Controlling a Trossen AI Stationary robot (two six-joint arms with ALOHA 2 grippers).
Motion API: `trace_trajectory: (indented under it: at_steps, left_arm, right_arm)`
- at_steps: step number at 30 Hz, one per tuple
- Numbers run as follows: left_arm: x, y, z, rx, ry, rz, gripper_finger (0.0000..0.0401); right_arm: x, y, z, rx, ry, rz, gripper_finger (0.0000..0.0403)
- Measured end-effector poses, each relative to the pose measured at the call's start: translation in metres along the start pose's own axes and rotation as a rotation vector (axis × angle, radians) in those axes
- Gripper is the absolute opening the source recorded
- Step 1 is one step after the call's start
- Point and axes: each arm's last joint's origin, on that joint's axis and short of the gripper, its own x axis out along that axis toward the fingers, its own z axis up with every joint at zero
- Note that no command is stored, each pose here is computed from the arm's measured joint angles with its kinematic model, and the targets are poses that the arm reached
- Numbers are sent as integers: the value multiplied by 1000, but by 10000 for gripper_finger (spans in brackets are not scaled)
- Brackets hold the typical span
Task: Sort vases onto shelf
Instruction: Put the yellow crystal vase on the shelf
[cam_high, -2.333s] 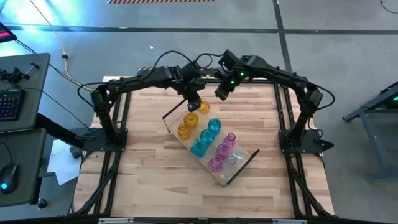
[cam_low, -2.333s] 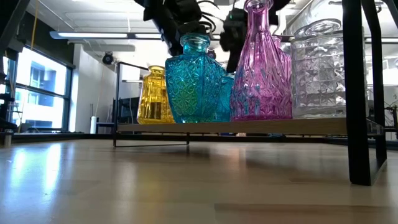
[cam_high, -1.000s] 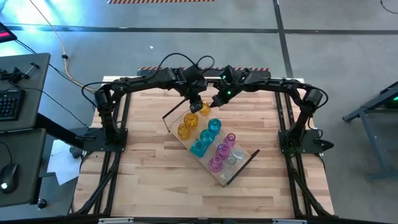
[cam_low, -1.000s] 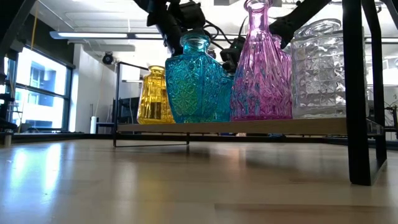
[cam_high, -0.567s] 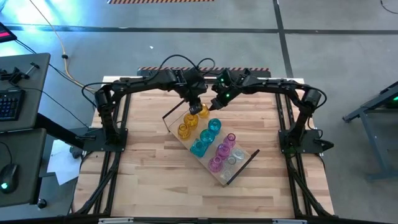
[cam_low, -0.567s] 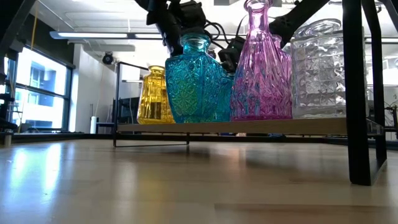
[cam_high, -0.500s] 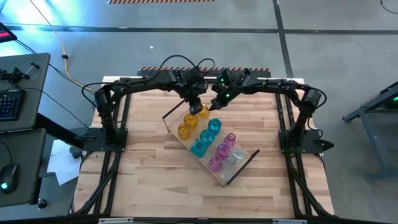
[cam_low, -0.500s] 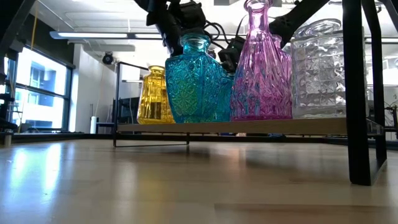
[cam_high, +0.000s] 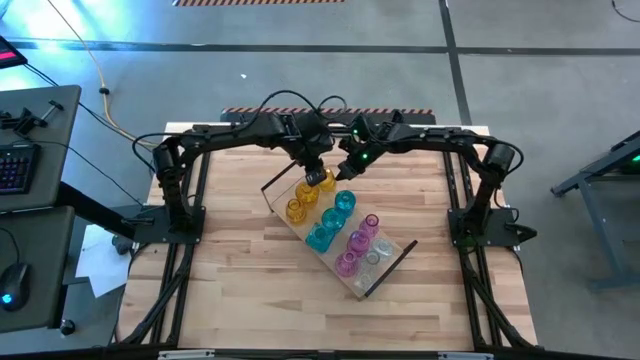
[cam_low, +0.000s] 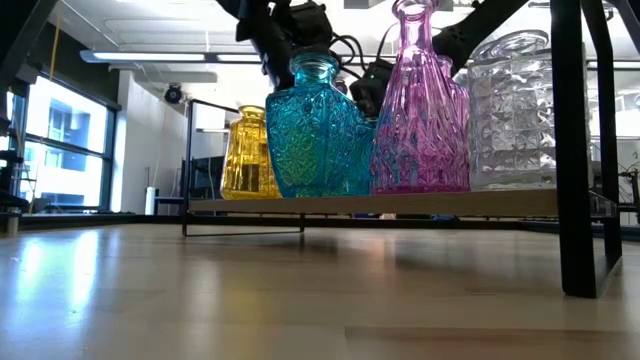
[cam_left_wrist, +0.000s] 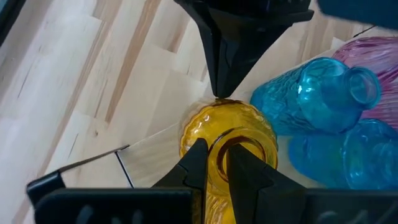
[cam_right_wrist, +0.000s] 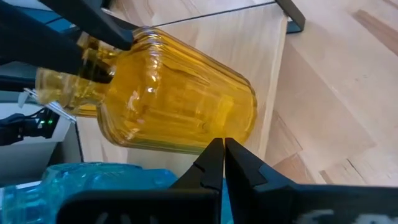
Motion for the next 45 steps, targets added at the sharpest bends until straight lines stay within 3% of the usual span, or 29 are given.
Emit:
trace_trajectory:
  at_steps: [18, 29, 45]
  left_arm:
    - [23, -4, 0, -1, 28, 12, 26]
    - [23, -3, 0, -2, 29, 14, 56]
    - [23, -3, 0, 7, 32, 8, 60]
  right_arm:
    - [8, -4, -3, -1, 21, -45, 0]
    - [9, -3, -3, -11, 19, -34, 0]
    - [9, -2, -3, -14, 21, -23, 0]
